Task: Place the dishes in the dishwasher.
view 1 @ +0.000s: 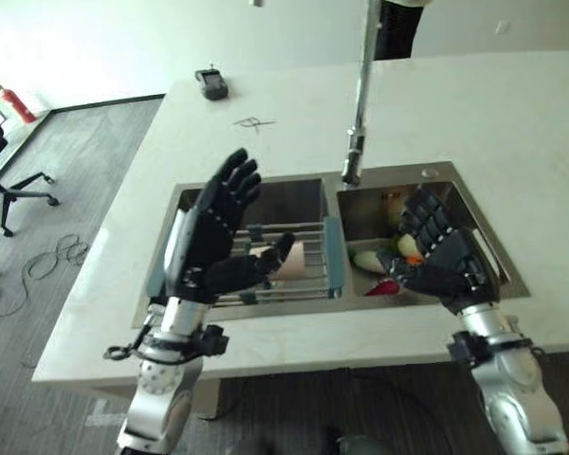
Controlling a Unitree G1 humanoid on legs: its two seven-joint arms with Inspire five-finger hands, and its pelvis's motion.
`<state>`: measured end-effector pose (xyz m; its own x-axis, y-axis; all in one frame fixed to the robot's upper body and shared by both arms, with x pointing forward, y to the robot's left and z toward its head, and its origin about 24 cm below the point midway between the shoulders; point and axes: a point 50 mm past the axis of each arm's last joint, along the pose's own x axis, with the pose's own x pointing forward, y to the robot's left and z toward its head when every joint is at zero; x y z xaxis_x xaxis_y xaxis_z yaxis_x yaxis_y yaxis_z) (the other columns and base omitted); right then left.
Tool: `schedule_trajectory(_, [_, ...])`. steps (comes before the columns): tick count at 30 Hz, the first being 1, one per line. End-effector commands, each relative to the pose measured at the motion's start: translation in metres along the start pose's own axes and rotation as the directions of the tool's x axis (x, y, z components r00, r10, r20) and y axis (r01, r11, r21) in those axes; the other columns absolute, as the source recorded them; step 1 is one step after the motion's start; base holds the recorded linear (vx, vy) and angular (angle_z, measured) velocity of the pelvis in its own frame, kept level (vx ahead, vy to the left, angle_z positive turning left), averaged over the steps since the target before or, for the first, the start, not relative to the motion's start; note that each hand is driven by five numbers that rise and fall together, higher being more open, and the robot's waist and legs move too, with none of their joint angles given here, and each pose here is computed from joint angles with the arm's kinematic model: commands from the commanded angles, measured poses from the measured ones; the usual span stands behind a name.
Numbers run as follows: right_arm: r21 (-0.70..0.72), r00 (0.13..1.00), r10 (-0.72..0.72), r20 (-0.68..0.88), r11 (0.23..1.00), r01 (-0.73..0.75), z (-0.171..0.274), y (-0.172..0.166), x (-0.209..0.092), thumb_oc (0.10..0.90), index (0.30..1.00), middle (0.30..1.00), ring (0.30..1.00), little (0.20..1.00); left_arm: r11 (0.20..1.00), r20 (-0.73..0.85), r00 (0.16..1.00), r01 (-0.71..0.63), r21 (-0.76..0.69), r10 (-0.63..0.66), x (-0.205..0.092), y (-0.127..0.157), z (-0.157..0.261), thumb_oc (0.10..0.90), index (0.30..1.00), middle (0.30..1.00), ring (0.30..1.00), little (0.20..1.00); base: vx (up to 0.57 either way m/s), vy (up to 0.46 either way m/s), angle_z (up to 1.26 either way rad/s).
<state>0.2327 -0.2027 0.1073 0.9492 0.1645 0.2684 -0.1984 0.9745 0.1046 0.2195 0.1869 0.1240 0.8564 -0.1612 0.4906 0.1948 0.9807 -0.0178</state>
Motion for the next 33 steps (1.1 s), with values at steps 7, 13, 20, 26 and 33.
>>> schedule_trajectory(7, [-0.064,0.972,0.082,0.222,0.996,-0.069,0.047,0.001,-0.001,0.8,0.9,0.9,0.9,0.9,0.977,0.174,0.979,0.069,0.203,-0.106,0.028,0.005,0.038,0.8,0.9,0.9,0.9,0.9,0.1,0.118,-0.3])
schedule_trajectory(13, [-0.083,0.977,0.06,0.206,0.996,-0.044,0.047,-0.004,0.003,0.8,0.9,0.9,0.9,0.9,0.904,-0.02,0.99,0.133,0.407,-0.136,0.033,0.035,0.031,0.8,0.9,0.9,0.9,0.9,0.06,0.106,0.4])
schedule_trajectory(20, [-0.13,0.98,0.081,0.181,0.99,-0.058,0.049,-0.008,0.008,0.8,0.9,0.9,0.9,0.9,0.786,-0.213,0.964,0.252,0.564,-0.156,0.042,0.057,0.03,0.8,0.9,0.9,0.9,0.9,0.03,0.105,0.16])
schedule_trajectory(26, [-0.142,0.981,0.093,0.168,0.987,-0.069,0.053,-0.012,0.01,0.8,0.9,0.9,0.9,0.9,0.688,-0.353,0.92,0.368,0.625,-0.171,0.044,0.067,0.025,0.8,0.9,0.9,0.9,0.9,0.02,0.047,-0.02])
schedule_trajectory(33, [-0.148,0.981,0.121,0.154,0.984,-0.099,0.052,-0.009,0.013,0.8,0.9,0.9,0.9,0.9,0.657,-0.406,0.888,0.44,0.613,-0.216,0.054,0.063,0.021,0.8,0.9,0.9,0.9,0.9,0.0,0.008,0.0])
